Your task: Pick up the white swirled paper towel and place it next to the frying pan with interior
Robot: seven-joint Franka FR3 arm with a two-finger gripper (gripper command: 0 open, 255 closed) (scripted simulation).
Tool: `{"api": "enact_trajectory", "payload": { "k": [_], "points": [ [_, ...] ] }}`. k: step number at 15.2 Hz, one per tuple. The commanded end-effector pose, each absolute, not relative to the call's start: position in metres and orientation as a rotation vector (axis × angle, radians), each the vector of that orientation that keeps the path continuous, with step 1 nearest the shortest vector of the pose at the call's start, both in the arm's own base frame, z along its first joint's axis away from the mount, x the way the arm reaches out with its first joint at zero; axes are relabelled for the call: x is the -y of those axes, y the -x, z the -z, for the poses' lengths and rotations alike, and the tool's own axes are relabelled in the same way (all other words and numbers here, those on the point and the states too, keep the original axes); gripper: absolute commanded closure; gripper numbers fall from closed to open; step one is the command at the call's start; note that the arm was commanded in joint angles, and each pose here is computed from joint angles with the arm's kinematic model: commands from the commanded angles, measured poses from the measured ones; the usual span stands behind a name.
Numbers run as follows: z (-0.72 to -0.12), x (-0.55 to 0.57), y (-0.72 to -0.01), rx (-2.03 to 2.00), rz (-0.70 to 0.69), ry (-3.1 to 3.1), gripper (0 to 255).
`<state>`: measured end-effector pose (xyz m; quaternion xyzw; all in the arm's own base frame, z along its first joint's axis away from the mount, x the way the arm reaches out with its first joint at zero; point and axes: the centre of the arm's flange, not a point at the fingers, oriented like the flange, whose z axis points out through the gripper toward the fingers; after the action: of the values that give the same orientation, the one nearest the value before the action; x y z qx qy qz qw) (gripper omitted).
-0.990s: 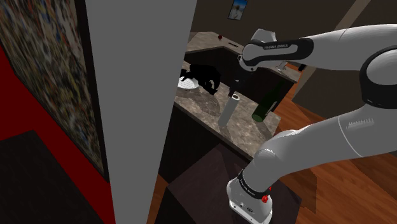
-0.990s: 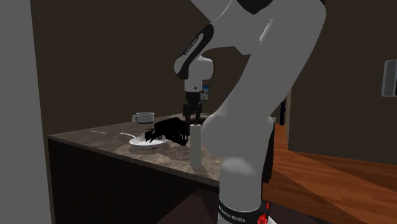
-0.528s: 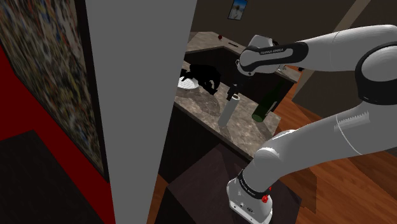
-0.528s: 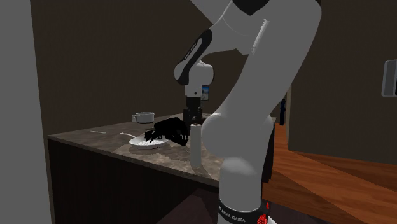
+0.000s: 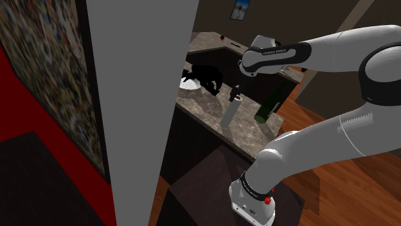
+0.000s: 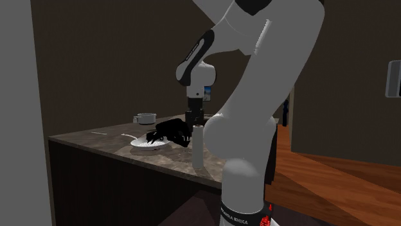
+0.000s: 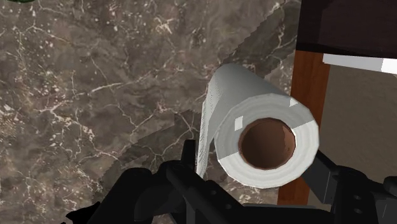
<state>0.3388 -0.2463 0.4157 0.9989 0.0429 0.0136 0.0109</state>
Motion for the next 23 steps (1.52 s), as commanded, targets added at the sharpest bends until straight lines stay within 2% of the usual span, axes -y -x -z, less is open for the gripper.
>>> {"api": "enact_trajectory", "payload": {
  "k": [1,7,23],
  "points": [
    [-0.415,0.246,-0.339,-0.134,-0.042,-3.117,255],
    [-0.415,0.246,-0.339,-0.134,-0.042,-3.117,255],
    [-0.500,0.246,-0.339,-0.134,-0.042,-3.117,255]
  ]
}}
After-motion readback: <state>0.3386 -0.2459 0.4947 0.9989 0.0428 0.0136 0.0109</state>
